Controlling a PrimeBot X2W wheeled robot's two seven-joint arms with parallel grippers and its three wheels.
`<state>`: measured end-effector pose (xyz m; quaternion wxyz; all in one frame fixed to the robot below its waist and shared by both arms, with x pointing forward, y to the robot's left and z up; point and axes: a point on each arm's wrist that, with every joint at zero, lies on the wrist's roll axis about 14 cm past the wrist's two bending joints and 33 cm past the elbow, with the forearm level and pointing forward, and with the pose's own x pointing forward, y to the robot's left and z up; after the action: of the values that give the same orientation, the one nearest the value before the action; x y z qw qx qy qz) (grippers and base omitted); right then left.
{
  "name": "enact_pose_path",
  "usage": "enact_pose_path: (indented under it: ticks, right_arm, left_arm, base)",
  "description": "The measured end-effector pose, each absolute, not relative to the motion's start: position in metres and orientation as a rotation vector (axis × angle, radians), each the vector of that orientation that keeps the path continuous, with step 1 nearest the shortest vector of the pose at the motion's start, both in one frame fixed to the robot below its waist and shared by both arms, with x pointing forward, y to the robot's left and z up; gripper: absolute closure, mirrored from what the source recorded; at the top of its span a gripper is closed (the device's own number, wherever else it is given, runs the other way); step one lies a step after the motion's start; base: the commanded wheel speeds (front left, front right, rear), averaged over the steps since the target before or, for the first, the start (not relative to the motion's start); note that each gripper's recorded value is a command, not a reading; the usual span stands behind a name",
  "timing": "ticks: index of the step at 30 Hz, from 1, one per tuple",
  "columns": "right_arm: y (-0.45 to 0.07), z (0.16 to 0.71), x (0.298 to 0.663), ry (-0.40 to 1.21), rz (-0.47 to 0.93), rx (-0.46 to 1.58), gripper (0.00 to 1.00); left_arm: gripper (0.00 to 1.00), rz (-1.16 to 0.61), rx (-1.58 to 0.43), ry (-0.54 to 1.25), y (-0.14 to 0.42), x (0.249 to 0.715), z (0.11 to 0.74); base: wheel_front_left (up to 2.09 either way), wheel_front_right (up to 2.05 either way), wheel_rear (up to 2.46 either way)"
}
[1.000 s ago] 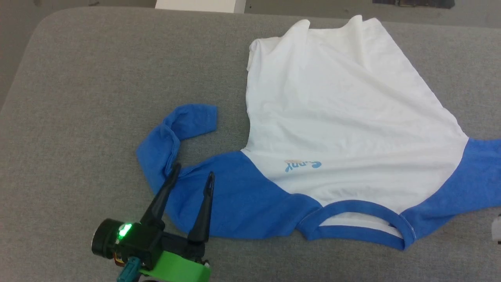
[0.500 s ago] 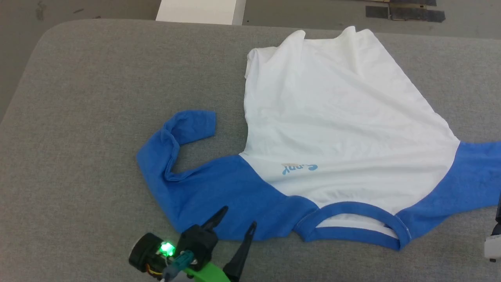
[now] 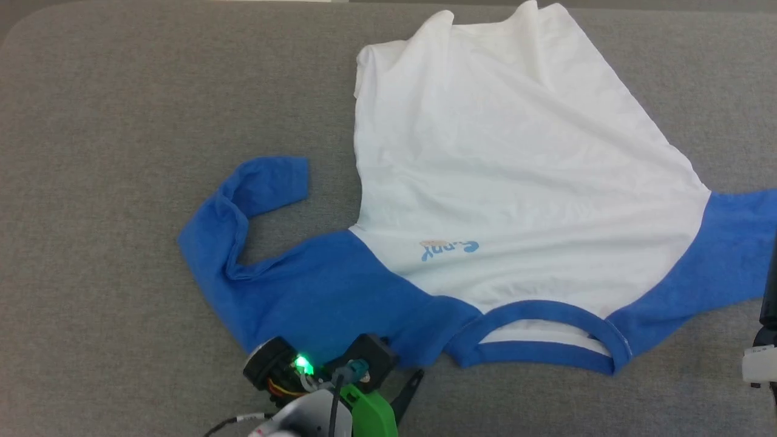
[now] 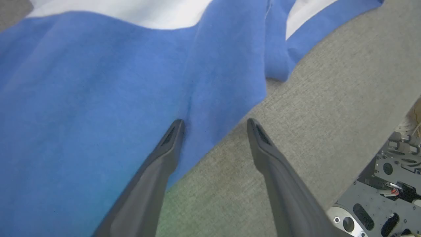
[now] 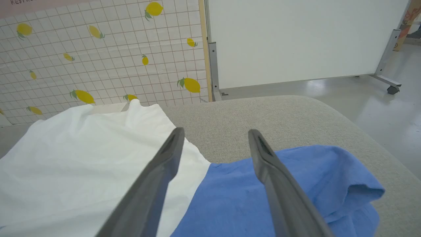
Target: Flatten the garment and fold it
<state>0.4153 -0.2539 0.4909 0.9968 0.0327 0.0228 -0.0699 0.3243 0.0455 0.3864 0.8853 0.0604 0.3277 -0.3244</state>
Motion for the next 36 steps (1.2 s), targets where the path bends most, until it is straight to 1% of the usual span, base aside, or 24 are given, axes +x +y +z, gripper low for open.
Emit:
enact_pose_path:
  ticks: [5, 6, 7, 9, 13, 16, 19, 22, 25, 28, 36]
  right_arm:
    - [-0.259, 0.488, 0.417, 0.051, -0.155, 0.064, 0.0]
    - [-0.259, 0.487, 0.416, 0.052, -0.157, 0.064, 0.0]
    - [-0.26, 0.486, 0.416, 0.055, -0.16, 0.065, 0.0]
    - [-0.261, 0.485, 0.415, 0.058, -0.162, 0.069, 0.0]
    - [-0.259, 0.489, 0.415, 0.05, -0.157, 0.073, 0.0]
    - [-0.251, 0.492, 0.416, 0.058, -0.131, 0.075, 0.0]
    - [-0.238, 0.492, 0.418, 0.095, -0.091, 0.048, 0.0]
    - [-0.214, 0.482, 0.419, 0.191, -0.021, 0.007, 0.0]
    - [-0.189, 0.465, 0.415, 0.316, 0.057, -0.038, 0.0]
    - [-0.171, 0.445, 0.406, 0.459, 0.159, -0.104, 0.0]
    - [-0.166, 0.42, 0.383, 0.748, 0.382, -0.322, 0.0]
  left_arm:
    - [0.0, -0.705, 0.172, 0.692, 0.044, 0.335, 0.375]
    - [0.52, -0.707, 0.175, 0.692, 0.044, 0.336, 0.373]
    - [1.0, -0.709, 0.175, 0.682, 0.044, 0.338, 0.373]
    - [1.0, -0.701, 0.174, 0.667, 0.045, 0.343, 0.372]
    - [1.0, -0.629, 0.112, 0.626, 0.054, 0.355, 0.379]
    - [1.0, -0.537, 0.05, 0.593, 0.069, 0.362, 0.39]
    - [1.0, -0.421, 0.014, 0.566, 0.098, 0.365, 0.399]
    - [1.0, -0.293, 0.025, 0.514, 0.134, 0.369, 0.412]
    - [1.0, -0.228, 0.034, 0.481, 0.156, 0.37, 0.421]
    - [1.0, -0.22, 0.024, 0.481, 0.158, 0.37, 0.421]
    - [1.0, -0.219, -0.002, 0.491, 0.155, 0.372, 0.412]
  base:
    - [0.0, 0.0, 0.0]
    - [0.0, 0.0, 0.0]
    - [0.0, 0.0, 0.0]
    - [0.0, 0.0, 0.0]
    - [0.0, 0.0, 0.0]
    - [0.0, 0.0, 0.0]
    - [0.0, 0.0, 0.0]
    - [0.0, 0.0, 0.0]
    - [0.0, 0.0, 0.0]
    - [0.0, 0.0, 0.0]
    - [0.0, 0.0, 0.0]
